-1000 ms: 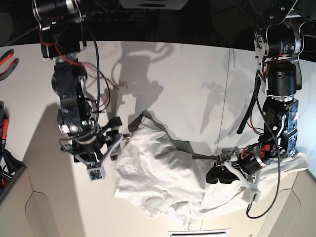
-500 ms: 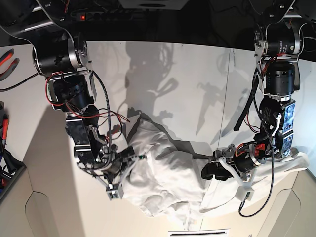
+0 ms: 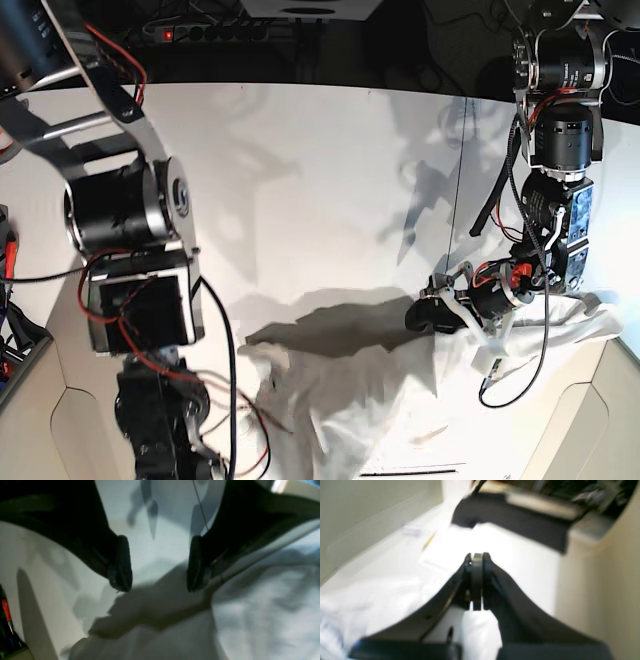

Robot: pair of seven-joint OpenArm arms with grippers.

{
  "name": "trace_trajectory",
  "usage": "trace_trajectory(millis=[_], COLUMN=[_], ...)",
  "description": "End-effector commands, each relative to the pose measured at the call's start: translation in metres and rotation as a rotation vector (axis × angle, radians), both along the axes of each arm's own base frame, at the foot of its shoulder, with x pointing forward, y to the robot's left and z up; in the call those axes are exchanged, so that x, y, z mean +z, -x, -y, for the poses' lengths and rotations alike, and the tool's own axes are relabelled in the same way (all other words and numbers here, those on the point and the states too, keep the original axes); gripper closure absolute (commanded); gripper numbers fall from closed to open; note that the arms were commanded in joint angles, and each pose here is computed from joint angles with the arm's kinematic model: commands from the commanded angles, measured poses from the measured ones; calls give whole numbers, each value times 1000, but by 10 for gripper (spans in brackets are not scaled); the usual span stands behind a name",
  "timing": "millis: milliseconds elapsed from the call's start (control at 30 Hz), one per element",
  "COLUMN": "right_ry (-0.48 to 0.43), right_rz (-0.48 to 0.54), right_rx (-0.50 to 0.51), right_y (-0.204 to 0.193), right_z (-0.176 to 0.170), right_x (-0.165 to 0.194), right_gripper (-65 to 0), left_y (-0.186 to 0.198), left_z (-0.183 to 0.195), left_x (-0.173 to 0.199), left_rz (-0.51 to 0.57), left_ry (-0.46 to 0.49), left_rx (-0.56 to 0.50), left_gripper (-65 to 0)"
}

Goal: Layout the t-shirt on the table in an organized manner, then fold the t-shirt properly

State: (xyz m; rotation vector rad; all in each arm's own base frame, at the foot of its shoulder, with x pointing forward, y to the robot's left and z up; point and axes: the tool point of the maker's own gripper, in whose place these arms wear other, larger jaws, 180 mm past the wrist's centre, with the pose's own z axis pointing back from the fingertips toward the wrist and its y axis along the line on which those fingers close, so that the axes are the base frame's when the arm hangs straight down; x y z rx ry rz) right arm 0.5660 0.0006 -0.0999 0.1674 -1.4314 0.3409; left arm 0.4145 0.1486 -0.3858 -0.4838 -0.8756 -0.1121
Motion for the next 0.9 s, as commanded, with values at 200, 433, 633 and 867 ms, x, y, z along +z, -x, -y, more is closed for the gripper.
trace_trajectory(millis=[200, 433, 633, 867], right_ry=[11, 50, 45, -192], right_rz=[-26, -158, -287, -379], right_rx=[0, -44, -204, -357], right_y=[1, 6, 0, 6], right_z=[-2, 9, 41, 98], right_x=[9, -41, -155, -231], right_gripper=[0, -117, -338, -337], left_y=[-11, -11, -11, -9], left_z=[-2, -2, -2, -2], left_x=[20, 20, 19, 17], left_rz=[87, 88, 83, 78], left_ry=[32, 31, 26, 25], left_rx=[21, 21, 19, 18], left_gripper=[-380, -380, -380, -380])
